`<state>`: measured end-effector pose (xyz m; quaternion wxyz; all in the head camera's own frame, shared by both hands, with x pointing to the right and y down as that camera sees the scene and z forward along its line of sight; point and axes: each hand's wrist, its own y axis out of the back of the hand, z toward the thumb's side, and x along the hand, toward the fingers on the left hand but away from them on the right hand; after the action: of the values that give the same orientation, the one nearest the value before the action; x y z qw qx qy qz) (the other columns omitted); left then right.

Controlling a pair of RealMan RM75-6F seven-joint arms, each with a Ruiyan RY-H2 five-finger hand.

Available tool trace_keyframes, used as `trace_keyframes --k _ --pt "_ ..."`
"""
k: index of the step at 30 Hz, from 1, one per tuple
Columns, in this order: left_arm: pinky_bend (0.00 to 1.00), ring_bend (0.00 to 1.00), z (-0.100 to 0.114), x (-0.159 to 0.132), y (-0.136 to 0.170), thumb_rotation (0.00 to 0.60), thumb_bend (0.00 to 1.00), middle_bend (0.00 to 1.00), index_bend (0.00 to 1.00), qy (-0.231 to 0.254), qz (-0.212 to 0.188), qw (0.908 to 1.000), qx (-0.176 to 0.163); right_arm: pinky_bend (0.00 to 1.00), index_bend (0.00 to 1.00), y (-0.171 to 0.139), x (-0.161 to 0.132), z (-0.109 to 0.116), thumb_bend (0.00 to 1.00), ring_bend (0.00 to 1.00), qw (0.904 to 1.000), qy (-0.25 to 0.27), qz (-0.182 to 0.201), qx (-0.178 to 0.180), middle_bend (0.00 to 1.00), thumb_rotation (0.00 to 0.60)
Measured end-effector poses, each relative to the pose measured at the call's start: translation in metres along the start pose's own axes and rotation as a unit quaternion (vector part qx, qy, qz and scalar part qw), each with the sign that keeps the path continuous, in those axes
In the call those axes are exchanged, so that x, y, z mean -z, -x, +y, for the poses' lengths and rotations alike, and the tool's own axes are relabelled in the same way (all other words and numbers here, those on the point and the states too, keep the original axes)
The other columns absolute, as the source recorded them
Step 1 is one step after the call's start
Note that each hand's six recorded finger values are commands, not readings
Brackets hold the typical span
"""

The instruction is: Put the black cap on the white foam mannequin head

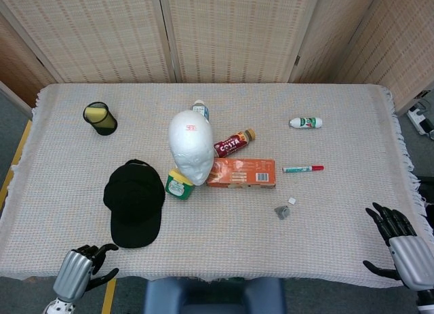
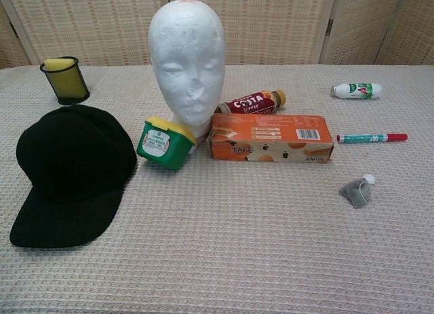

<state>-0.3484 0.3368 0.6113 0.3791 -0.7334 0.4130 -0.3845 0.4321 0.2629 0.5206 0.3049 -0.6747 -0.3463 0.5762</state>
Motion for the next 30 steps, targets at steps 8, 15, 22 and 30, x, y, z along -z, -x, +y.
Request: trace_keyframes --k 8,15,22,30 --pt "0.94 0.94 -0.051 -0.009 -0.011 0.6 0.24 1.0 0.55 -0.005 -0.046 0.9987 0.022 0.0 0.0 -0.002 0.003 0.003 0.04 0.0 0.9999 -0.002 -0.013 0.001 0.0 0.6" --pt "0.94 0.94 -0.071 -0.01 -0.018 0.6 0.3 1.0 0.55 -0.027 -0.066 0.9972 0.021 0.0 0.0 -0.002 0.005 0.004 0.04 0.0 0.9999 -0.002 -0.015 0.0 0.0 0.6" --pt "0.94 0.94 -0.08 -0.006 -0.027 0.6 0.31 1.0 0.48 -0.088 -0.097 0.9913 0.015 0.0 0.0 -0.003 0.005 0.003 0.04 0.0 0.9998 -0.004 -0.019 -0.008 0.0 0.6" --pt "0.94 0.94 -0.087 0.005 -0.039 0.6 0.32 1.0 0.41 -0.133 -0.097 0.9863 0.017 0.0 0.0 -0.006 0.003 0.004 0.04 0.0 0.9997 -0.003 -0.018 -0.016 0.0 0.6"
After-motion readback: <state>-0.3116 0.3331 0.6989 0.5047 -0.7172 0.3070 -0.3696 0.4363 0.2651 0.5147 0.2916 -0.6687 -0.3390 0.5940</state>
